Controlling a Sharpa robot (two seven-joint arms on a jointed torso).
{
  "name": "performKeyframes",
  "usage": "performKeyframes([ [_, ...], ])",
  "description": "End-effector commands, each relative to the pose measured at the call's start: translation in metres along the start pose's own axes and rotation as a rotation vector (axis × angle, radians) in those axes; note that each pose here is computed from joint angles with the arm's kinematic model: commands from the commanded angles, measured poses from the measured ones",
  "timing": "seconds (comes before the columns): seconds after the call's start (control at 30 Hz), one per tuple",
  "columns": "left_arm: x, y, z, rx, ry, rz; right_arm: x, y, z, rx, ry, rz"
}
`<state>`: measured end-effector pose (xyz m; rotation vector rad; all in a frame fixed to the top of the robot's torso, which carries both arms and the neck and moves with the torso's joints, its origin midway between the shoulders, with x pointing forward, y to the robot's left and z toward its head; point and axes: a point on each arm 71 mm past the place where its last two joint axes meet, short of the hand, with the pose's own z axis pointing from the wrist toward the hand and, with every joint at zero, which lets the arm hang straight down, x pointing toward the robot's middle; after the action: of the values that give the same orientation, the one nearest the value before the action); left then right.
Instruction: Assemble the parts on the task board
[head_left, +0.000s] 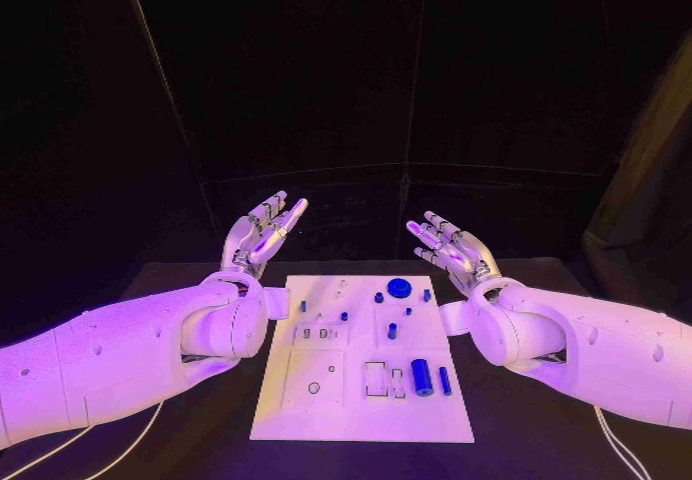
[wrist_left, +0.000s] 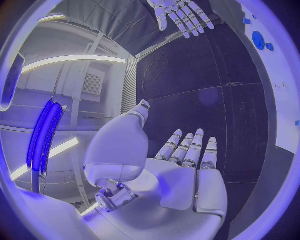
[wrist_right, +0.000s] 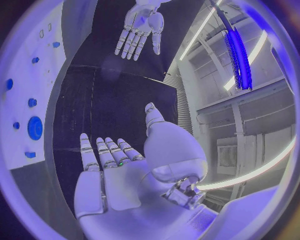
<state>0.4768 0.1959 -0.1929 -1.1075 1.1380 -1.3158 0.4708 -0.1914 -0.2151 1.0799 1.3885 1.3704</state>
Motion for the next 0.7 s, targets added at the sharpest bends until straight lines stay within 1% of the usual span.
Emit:
performKeyframes([
  [0.03, 0.0007, -0.0042, 0.0002, 0.052, 0.015, -0.032, 0.01, 0.001, 0.0, 0.008, 0.167, -0.024],
  [0.1, 0.0007, -0.0042, 0.0002, 0.052, 0.015, -0.032, 0.011, 0.002, 0.0, 0.01, 0.186, -0.029],
  [0.2, 0.0007, -0.0042, 0.0002, 0.052, 0.015, -0.032, 0.011, 0.002, 0.0, 0.011, 0.196, -0.031],
  [0.23, -0.006, -0.0025, 0.0012, 0.036, 0.013, -0.053, -0.009, 0.002, 0.002, -0.036, 0.171, -0.107],
  [0.3, -0.0066, -0.0023, 0.0012, 0.033, 0.018, -0.058, -0.013, 0.003, 0.003, -0.054, 0.163, -0.138],
  [0.4, -0.0072, -0.0019, 0.0009, 0.026, 0.044, -0.073, -0.021, 0.004, 0.003, -0.085, 0.152, -0.203],
  [0.53, -0.0085, -0.0042, -0.0019, 0.04, 0.096, -0.072, -0.029, 0.008, 0.005, -0.124, 0.147, -0.293],
  [0.6, -0.0097, -0.0054, -0.0034, 0.046, 0.113, -0.072, -0.032, 0.011, 0.008, -0.137, 0.153, -0.333],
  [0.7, -0.0121, -0.0075, -0.0066, 0.054, 0.133, -0.069, -0.035, 0.017, 0.012, -0.156, 0.178, -0.417],
])
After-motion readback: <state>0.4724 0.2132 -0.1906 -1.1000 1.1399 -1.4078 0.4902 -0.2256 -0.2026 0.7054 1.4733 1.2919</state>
